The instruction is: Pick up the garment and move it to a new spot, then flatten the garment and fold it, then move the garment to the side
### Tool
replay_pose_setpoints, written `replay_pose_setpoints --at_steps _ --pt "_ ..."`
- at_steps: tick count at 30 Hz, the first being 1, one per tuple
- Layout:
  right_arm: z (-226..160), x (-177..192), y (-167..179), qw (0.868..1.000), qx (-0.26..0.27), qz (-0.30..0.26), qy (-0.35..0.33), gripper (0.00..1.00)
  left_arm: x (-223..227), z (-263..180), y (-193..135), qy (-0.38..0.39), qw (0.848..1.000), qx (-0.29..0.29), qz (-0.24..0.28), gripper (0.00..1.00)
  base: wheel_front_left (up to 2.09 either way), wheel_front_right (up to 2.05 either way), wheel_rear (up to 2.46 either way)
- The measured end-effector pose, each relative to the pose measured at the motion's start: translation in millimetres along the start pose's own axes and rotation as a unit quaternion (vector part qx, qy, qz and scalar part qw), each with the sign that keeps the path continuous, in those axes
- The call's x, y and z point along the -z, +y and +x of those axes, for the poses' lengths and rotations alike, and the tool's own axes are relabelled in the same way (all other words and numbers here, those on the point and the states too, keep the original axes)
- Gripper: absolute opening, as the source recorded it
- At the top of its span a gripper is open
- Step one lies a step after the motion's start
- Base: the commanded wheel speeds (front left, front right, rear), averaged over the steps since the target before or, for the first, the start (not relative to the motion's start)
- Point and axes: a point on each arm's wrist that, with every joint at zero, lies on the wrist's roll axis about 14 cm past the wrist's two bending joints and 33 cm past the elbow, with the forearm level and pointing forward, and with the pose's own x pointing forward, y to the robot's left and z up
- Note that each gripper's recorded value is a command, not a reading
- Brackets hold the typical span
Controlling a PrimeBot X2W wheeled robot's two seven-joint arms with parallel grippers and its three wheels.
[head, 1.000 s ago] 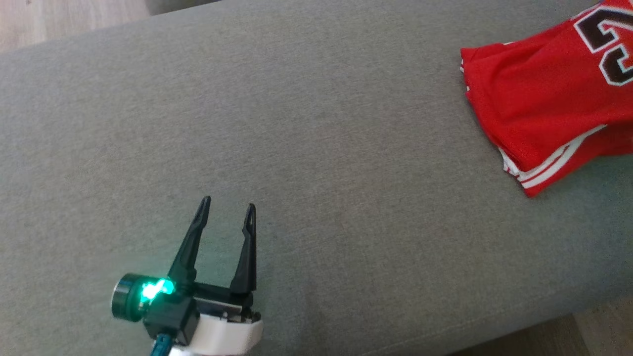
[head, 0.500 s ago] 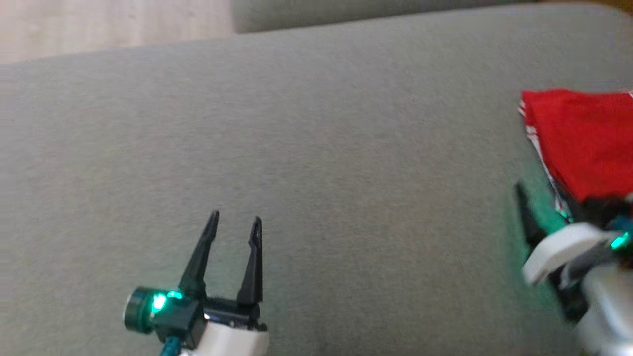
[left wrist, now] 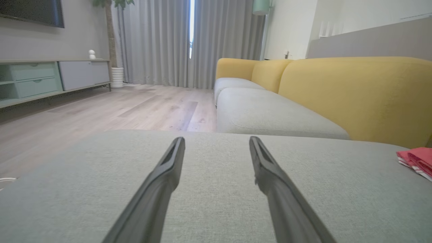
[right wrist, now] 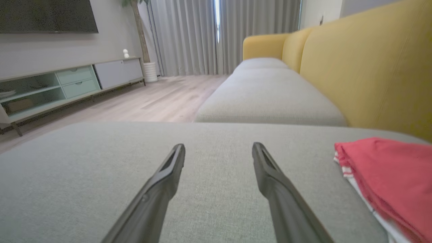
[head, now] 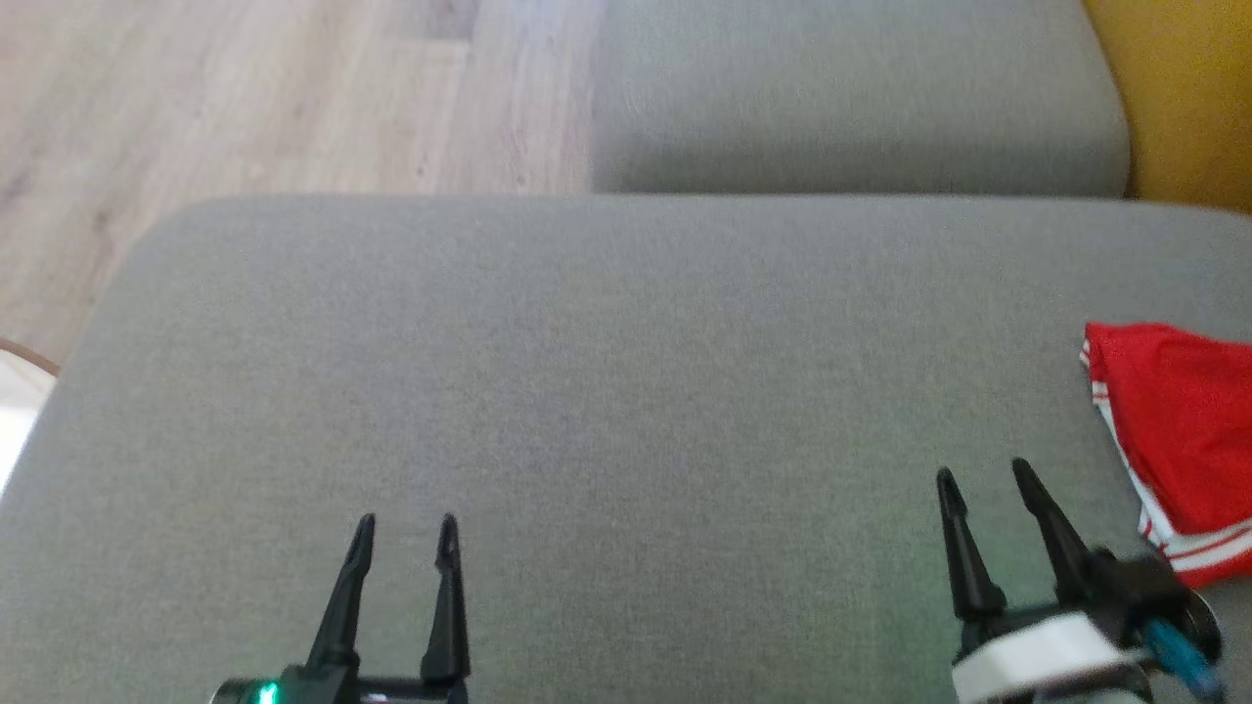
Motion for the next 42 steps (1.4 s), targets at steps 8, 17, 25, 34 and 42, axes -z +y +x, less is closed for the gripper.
replay_pose_setpoints --at_steps 8,17,25,34,42 --pt "-51.6 -21.3 3.6 0.999 0.022 -0.014 -0.042 1.00 -17.6 -31.1 11.3 -0.034 0.999 -0.014 0.008 1.00 0.00 0.00 0.00" --pt "-79.6 -12.0 11.4 0.999 0.022 -0.005 -0.032 1.00 -13.1 -51.2 21.5 -0.031 0.999 -0.019 0.021 1.00 0.00 0.00 0.00" --pt "-80.7 -14.9 13.5 0.999 0.020 -0.005 -0.038 1.00 -10.4 -54.2 20.5 -0.028 0.999 -0.009 0.023 1.00 0.00 0.00 0.00" --pt "-88.3 17.0 11.4 1.000 0.026 0.005 0.013 0.00 26.3 -66.2 22.3 0.032 0.999 -0.012 0.016 0.00 0.00 0.00 0.00" --pt "-89.1 22.0 5.6 0.997 0.044 0.056 0.020 0.00 32.2 -63.9 25.2 0.047 0.998 -0.023 -0.032 0.00 0.00 0.00 0.00"
